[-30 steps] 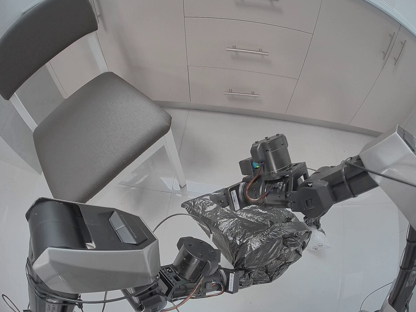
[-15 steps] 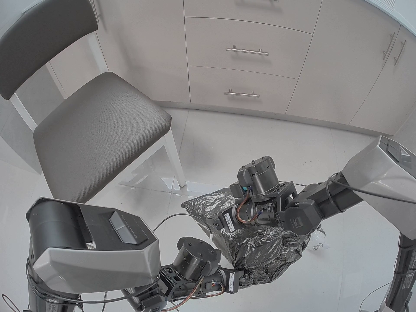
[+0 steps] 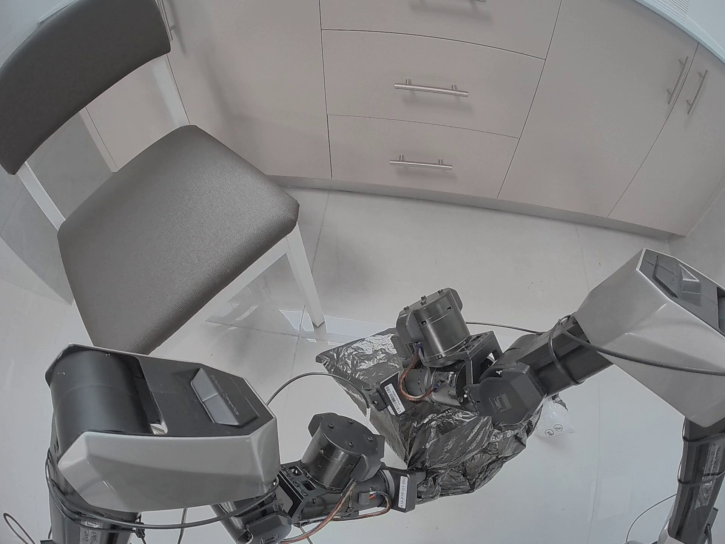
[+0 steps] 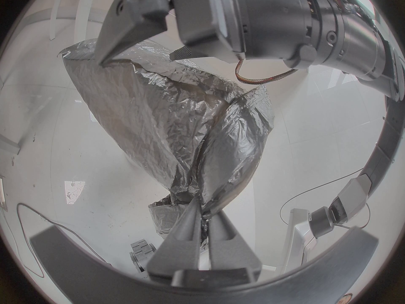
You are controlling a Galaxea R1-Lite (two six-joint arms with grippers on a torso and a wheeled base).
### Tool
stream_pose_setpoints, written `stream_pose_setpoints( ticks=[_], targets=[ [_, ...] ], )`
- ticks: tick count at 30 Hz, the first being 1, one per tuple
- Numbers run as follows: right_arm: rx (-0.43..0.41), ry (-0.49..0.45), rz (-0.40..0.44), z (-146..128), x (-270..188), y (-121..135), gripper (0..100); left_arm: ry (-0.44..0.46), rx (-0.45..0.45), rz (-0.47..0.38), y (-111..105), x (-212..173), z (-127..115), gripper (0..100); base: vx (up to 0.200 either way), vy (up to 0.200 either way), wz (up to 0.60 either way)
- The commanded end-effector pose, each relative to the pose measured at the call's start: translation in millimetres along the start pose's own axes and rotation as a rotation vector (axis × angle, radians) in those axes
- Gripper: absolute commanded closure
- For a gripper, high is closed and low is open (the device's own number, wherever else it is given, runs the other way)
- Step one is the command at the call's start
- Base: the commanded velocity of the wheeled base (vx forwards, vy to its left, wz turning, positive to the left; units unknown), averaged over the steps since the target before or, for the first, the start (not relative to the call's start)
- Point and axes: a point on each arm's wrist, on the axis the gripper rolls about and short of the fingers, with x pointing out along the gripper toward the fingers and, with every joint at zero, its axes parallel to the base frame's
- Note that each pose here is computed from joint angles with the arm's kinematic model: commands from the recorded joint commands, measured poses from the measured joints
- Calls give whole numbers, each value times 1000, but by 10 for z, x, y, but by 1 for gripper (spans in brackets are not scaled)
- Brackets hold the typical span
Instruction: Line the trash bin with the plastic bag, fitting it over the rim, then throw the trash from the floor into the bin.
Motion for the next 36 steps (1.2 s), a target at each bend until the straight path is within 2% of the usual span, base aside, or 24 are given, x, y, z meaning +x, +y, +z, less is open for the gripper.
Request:
stream_pose_setpoints(
  ticks=[1,6,10,15,20,25,31,36],
  targets=[
    [-20,15,-34,-42,44,15,0,-1,0,-1,-1,0,1,100,0,0,0],
    [-23,15,-48,-43,16,6,0,-1,0,-1,-1,0,1,100,0,0,0],
    [-27,27,-113,-74,11,-9,0,1,0,0,2,2,-2,100,0,0,0],
    [-19,62,-125,-179,-20,-66,0,1,0,0,2,2,-2,100,0,0,0],
    [19,102,-148,-360,-10,-187,0,-2,0,0,0,4,1,100,0,0,0],
    [52,74,-173,-425,27,-310,0,-2,0,0,0,4,1,100,0,0,0],
    [104,62,-218,-460,129,-571,0,-2,0,0,0,4,1,100,0,0,0],
    [119,69,-224,-588,247,-615,0,-2,0,0,0,4,1,100,0,0,0]
  ],
)
